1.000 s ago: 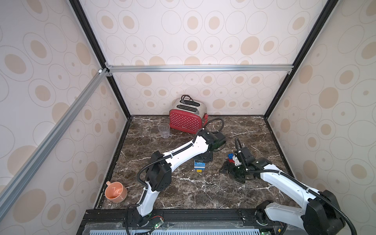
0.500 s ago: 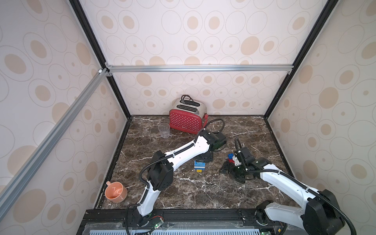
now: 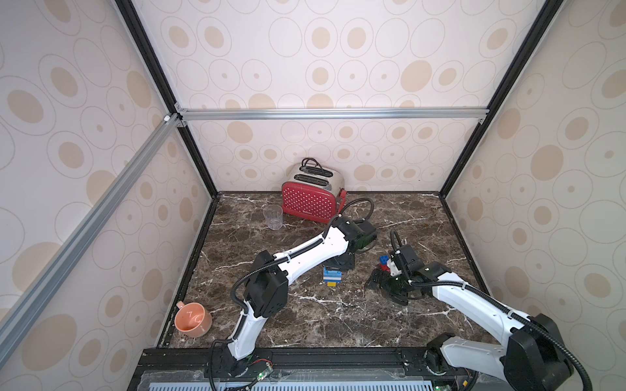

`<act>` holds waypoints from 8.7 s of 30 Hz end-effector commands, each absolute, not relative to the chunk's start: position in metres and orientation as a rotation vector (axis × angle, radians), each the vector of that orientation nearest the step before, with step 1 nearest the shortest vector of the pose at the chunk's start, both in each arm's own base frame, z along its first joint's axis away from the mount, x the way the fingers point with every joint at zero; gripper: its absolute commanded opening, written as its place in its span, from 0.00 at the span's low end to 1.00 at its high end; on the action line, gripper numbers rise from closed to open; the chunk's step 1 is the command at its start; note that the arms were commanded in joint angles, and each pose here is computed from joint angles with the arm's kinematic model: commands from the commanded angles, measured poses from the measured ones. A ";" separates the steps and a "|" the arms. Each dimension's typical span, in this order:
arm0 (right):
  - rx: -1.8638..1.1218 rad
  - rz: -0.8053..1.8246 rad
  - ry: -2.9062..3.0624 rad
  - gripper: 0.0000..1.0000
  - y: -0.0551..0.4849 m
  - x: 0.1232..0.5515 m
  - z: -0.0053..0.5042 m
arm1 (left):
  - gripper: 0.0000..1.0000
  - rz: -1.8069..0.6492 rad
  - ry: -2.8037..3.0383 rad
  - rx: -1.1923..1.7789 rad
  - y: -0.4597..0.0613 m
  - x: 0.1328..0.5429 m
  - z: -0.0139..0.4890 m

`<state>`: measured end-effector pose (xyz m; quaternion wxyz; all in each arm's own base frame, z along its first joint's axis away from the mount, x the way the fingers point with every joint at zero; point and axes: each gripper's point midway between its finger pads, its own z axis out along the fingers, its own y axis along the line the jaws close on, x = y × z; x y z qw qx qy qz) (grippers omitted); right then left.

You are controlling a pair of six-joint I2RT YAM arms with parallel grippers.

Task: Assemble a carrot with lego
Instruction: Assemble the lego brick with the lego brick, then pick up the lego brick from the center of the board, then assemble the lego brick with the lego brick.

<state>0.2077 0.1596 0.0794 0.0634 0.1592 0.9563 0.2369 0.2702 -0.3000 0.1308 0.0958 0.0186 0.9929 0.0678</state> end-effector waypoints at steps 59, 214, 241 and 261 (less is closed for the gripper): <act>0.494 0.683 2.881 0.99 0.155 0.213 0.083 | 0.37 0.364 2.978 0.179 -0.294 0.264 0.116; 0.028 0.031 3.007 0.40 0.106 0.303 0.026 | 0.99 0.116 2.683 -0.120 -0.172 0.268 0.206; -0.649 0.112 2.811 0.09 0.183 0.294 0.115 | 0.99 0.030 2.702 -0.150 -0.161 0.259 0.186; -1.533 0.205 2.437 0.09 0.293 0.279 0.187 | 0.99 -0.243 2.695 -0.195 -0.136 0.245 0.151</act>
